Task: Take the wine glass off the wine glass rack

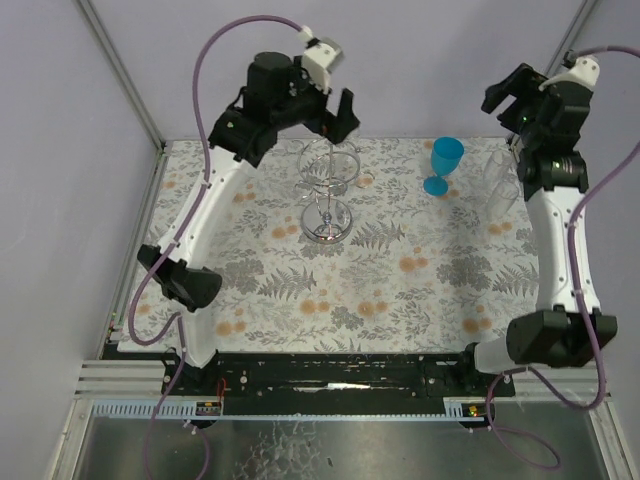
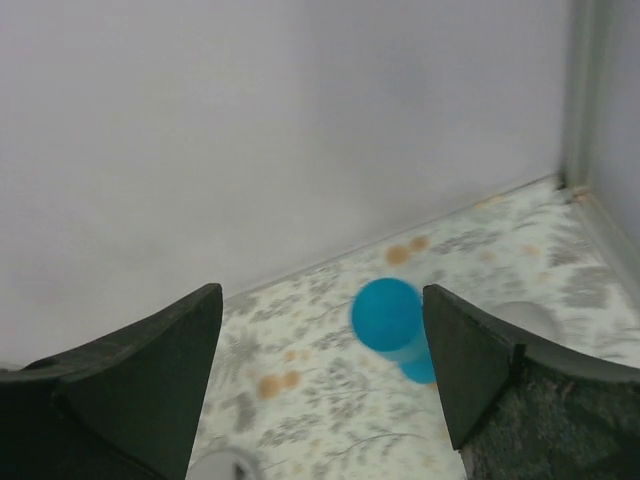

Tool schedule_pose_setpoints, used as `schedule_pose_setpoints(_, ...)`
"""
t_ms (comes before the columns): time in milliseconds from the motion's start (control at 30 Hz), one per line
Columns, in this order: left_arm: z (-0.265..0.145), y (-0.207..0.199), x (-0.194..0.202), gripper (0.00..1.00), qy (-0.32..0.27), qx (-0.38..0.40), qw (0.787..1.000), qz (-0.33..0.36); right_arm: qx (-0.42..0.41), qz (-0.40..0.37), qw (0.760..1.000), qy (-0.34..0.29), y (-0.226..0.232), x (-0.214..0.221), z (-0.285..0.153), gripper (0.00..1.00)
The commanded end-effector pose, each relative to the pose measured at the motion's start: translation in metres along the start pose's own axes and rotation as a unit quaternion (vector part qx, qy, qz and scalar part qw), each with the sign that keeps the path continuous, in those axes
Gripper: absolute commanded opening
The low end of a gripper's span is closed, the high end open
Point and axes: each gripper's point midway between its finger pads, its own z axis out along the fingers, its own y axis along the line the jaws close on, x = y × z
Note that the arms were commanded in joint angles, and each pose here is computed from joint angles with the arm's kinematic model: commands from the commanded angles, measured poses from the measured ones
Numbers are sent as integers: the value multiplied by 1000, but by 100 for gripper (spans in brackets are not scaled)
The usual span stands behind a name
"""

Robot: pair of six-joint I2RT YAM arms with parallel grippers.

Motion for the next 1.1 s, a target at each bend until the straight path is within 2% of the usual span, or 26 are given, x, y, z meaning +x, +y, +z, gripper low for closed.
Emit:
schedule_pose_setpoints(0,-15,60,-7,100,-33,-33,994,-104,-133,105,978,124,70,40,23,85)
schedule_pose_setpoints(133,-35,116,10,100,-42,-62,978,-194,-185,126,956,192,122,66,47,84)
schedule_pose_setpoints(267,-54,152,28,100,-48,-75,960,-264,-239,165,924,248,170,92,63,82)
schedule_pose_setpoints(367,-65,167,42,100,-52,-67,944,-318,-243,199,901,298,186,128,76,78)
schedule_pose_setpoints(533,-76,185,72,100,-49,-62,916,-394,-246,229,876,345,200,170,80,72)
schedule_pose_setpoints(733,-79,190,98,100,-35,-66,901,-428,-259,234,853,388,216,196,69,65)
schedule_pose_setpoints(933,-78,185,114,100,-22,-63,896,-438,-265,232,842,408,218,208,55,57)
schedule_pose_setpoints(1067,-78,183,121,100,-15,-66,896,-439,-258,216,838,430,216,221,46,55)
